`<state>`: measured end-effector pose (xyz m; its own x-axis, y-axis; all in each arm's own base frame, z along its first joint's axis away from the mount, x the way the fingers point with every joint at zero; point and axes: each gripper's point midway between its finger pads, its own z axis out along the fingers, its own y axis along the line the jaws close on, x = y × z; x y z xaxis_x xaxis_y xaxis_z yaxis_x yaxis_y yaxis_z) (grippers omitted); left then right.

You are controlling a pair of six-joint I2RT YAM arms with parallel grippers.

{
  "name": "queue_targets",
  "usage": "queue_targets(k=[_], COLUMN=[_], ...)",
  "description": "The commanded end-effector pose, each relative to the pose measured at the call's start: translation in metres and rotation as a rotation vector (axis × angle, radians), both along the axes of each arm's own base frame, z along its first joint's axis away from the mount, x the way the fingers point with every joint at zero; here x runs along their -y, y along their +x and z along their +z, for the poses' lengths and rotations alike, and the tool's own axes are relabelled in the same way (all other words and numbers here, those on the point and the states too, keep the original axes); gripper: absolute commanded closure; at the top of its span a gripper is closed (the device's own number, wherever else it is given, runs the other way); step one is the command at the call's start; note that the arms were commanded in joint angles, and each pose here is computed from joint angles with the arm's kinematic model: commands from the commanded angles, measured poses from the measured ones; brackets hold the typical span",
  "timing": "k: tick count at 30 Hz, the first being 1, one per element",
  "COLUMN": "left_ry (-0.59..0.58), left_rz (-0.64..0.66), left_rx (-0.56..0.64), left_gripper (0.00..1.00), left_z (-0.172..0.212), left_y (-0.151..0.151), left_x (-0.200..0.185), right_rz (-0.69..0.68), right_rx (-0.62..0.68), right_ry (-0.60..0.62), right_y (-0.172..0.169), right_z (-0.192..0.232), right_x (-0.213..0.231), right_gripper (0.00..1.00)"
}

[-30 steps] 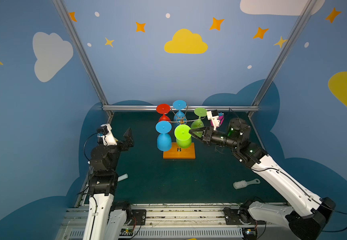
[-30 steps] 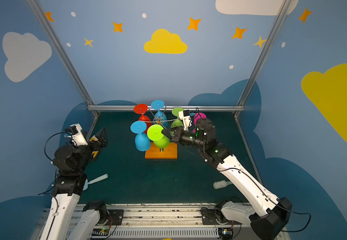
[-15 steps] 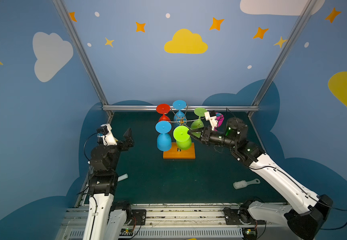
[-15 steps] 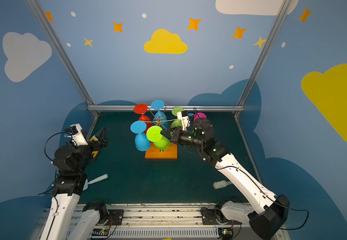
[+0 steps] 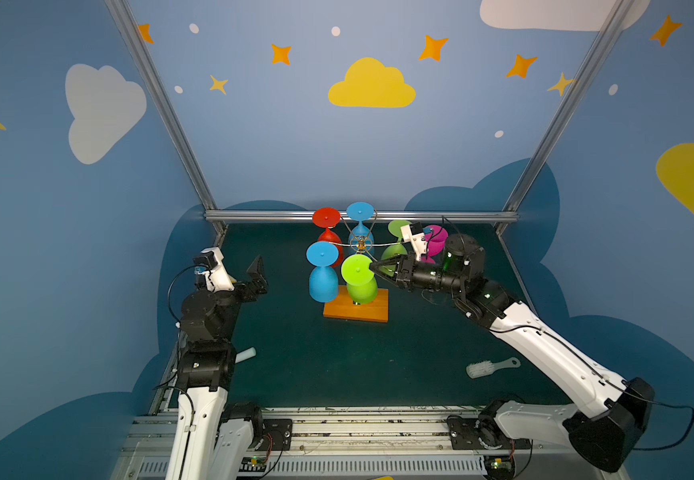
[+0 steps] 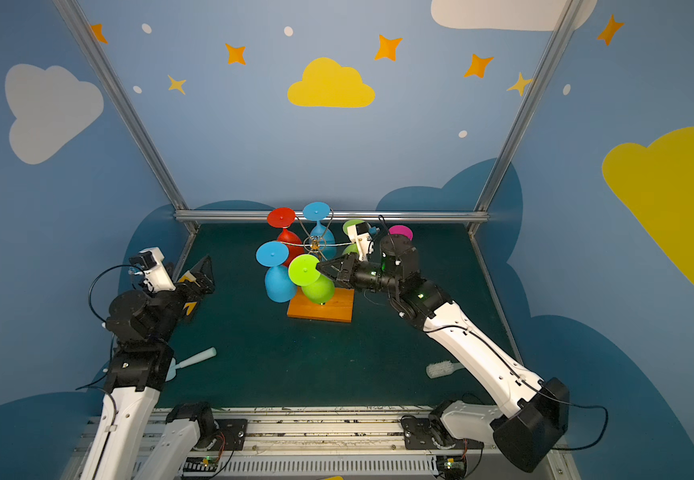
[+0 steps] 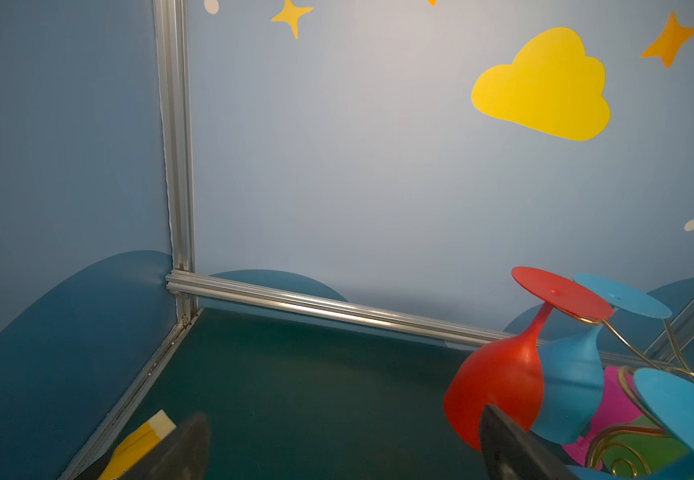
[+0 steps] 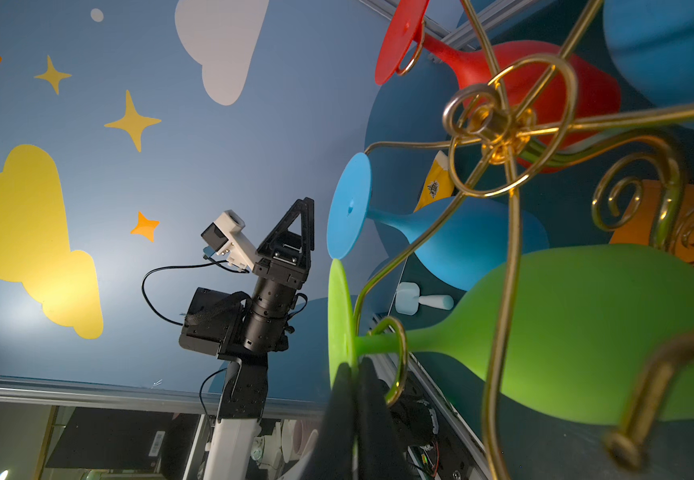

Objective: Take the wine glass off the wine glass rack

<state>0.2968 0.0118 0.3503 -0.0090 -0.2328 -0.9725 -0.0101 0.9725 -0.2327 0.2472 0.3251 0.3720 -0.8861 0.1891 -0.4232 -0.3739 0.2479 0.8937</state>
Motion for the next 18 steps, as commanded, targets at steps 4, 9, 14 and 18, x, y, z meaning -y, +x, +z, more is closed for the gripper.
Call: queue_targets(k=[4,9,14,18], left_ry=[-0.002,-0.003,-0.003,-0.005], left_rz=[0.001,0.001,0.002,0.000], left_rx=[0.037,0.038,0.039,0.038], left_gripper=[0.00,0.00,0.00,0.00], left_z=[0.014,0.014,0.014,0.014], left_y=[-0.003,-0.003,-0.003,-0.003], left_x=[-0.001,-0.001,-0.001,0.000], right_rz=[-0.012,-0.021,-0.039,-0.023], right_rx=[0.081,0.091,0.096,0.090], right_ry=[0.030,0.020,0.015,0.014], right_y=[-0.007,-0.011,-0.012,-0.015], right_z=[0.028,0.029,0.028,0.027], right_x=[0.006,0.011,0.016,0.015], right_gripper=[1.00,1.00,1.00,1.00])
